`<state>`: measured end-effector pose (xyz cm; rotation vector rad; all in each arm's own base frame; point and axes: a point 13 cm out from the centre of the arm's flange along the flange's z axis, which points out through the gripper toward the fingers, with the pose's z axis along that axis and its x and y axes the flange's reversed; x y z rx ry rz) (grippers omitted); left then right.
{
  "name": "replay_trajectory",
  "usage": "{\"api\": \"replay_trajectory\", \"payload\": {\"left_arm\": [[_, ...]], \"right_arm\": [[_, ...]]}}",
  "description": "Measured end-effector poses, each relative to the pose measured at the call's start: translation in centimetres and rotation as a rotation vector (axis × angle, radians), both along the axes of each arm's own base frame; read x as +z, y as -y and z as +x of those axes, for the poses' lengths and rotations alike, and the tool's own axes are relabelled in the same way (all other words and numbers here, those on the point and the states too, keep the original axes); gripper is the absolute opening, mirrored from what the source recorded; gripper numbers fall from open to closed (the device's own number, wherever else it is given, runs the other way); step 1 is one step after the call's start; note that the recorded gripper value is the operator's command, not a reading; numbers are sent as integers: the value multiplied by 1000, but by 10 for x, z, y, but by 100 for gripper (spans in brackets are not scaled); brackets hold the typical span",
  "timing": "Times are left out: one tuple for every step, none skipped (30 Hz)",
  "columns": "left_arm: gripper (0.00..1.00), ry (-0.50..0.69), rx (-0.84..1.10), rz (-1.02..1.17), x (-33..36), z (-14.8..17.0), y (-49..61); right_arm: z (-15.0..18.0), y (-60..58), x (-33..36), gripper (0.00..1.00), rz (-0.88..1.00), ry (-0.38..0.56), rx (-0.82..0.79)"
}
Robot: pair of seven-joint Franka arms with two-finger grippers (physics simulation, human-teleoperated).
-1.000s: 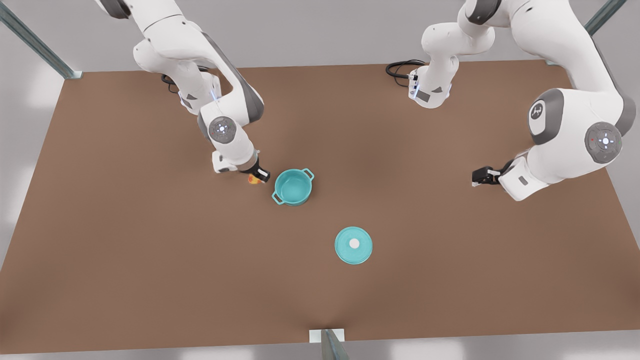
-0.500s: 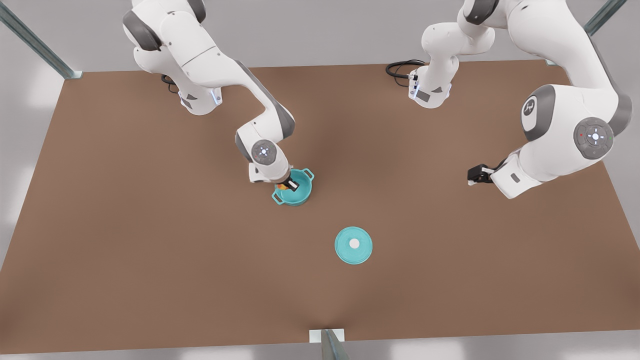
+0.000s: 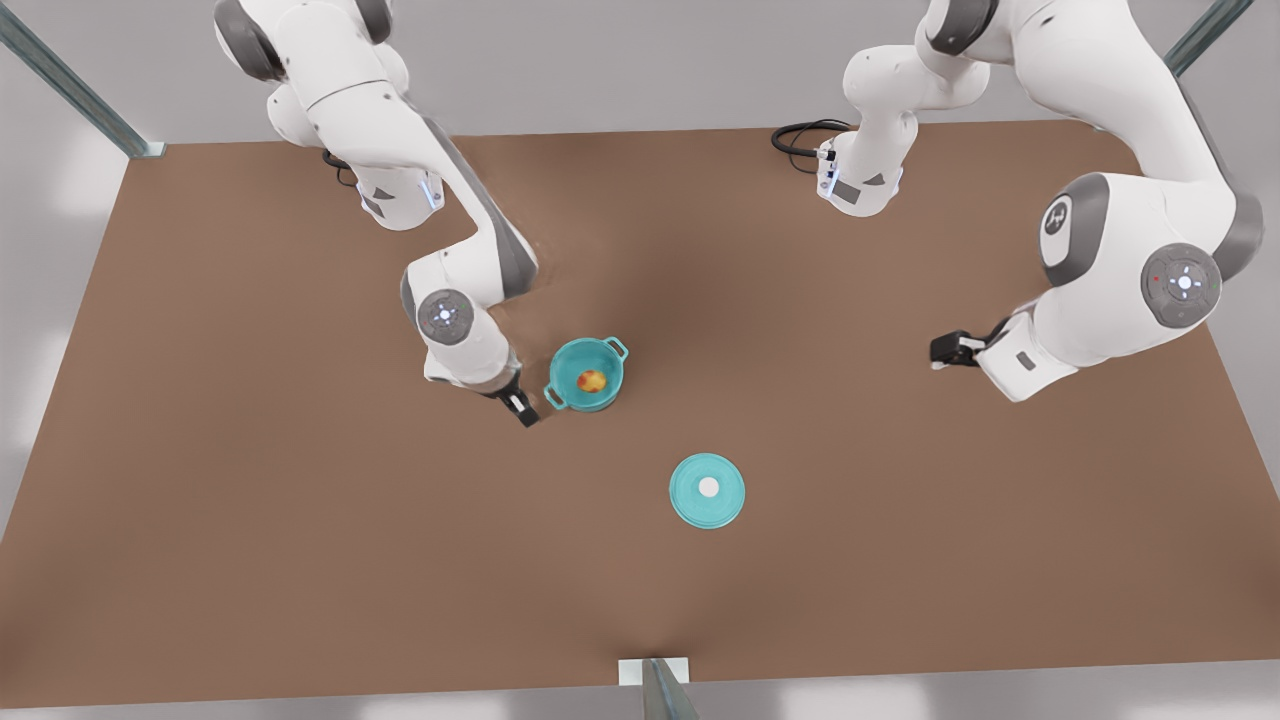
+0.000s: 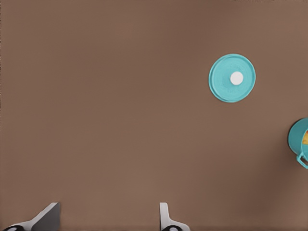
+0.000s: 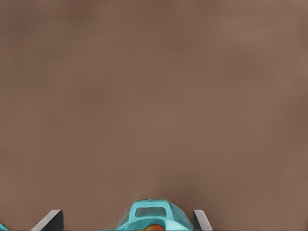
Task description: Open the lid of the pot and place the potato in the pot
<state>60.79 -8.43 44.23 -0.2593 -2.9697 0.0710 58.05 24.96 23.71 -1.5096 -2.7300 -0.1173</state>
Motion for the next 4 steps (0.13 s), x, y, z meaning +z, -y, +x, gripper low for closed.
{"api": "replay_trajectory", "payload": {"left_arm": [[100, 0, 1, 0, 0, 0, 1], [100, 0, 1, 0, 0, 0, 1], [100, 0, 2, 0, 0, 0, 1], [100, -1, 4, 0, 0, 0, 1]], "right_arm": [[34, 98, 27, 100, -7, 20, -105], [51, 190, 50, 100, -30, 30, -175], [55, 251, 70, 100, -50, 34, -196], [52, 278, 78, 100, -66, 19, -172]]}}
